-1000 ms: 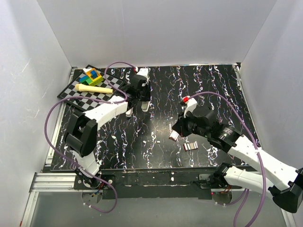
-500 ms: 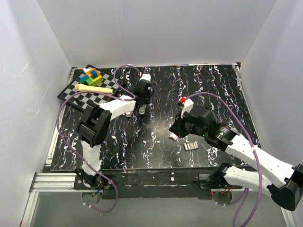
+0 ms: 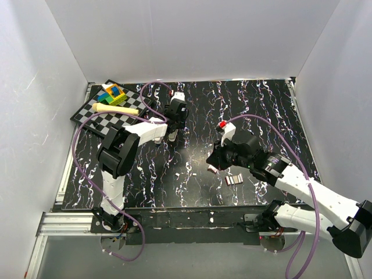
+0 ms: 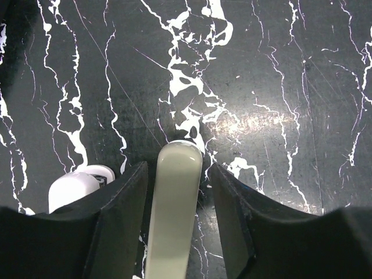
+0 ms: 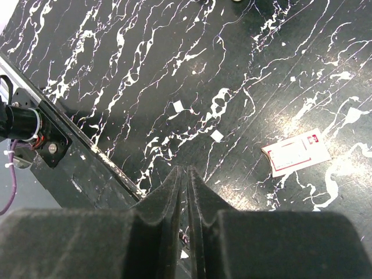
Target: Unload the staples from the stapler
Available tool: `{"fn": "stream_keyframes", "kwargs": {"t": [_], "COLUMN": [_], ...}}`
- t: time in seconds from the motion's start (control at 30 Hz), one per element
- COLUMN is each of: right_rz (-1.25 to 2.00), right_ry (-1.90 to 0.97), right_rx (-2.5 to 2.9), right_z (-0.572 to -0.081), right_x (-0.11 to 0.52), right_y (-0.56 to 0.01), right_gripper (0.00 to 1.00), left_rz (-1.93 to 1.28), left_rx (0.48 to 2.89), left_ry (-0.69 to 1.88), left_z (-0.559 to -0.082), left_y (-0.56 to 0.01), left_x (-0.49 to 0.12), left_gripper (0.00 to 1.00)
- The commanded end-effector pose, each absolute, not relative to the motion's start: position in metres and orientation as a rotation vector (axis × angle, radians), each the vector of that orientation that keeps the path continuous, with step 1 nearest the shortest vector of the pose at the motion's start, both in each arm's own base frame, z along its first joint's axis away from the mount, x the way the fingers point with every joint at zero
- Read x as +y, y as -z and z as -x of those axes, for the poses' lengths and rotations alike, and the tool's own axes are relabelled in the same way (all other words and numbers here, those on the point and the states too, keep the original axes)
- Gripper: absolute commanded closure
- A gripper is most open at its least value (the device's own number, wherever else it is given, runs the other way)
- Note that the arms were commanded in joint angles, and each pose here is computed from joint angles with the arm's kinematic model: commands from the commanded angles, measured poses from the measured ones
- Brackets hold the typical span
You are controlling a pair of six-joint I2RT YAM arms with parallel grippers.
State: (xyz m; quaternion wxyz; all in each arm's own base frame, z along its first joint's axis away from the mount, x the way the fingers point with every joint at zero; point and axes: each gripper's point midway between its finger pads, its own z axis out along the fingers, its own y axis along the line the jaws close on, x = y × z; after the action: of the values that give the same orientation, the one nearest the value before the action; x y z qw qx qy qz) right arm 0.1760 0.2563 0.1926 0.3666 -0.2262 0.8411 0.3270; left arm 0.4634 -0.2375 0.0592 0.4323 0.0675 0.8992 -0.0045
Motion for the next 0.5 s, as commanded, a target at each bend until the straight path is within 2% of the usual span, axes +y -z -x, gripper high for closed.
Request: {"fn": "stream_keyframes", "kwargs": {"t": [0.0,0.17,0.27,0.4,0.47], "right_rz": [0.563,0.557,0.550,0.548,0.543], "right_ry": [-0.873,-0.877,-0.865,-0.856,-0.834], "right_rx": [2.122,2.123,2.124,2.123,2.133], "right_z": [-0.179,-0.177,-0.177,-0.176,-0.178], "right_x": [0.260,0.259,0.257,0.253,0.250], "right_y": [-0.202,-0.204,-0.207,-0.210,-0.212], "right_gripper": [0.84,0.84,0.81,0.77,0.76], "left_rz": [-0.150,-0.150,-0.147,-0.150,-0.145], "left_rx": [2.206,2.193,2.161,2.136,2.117], "left_ry": [0.011,0.004,0.023,0.068,0.104], "left_z": [-0.470,-0.470,-0.471,-0.466,-0.461], "left_y": [-0.070,-0.078,-0.097,-0.123,-0.139], "left_x": [-0.236,-0.233,-0.233,-0.237,-0.237], "left_gripper": [0.51,0.45,0.39,0.38,0.34]}}
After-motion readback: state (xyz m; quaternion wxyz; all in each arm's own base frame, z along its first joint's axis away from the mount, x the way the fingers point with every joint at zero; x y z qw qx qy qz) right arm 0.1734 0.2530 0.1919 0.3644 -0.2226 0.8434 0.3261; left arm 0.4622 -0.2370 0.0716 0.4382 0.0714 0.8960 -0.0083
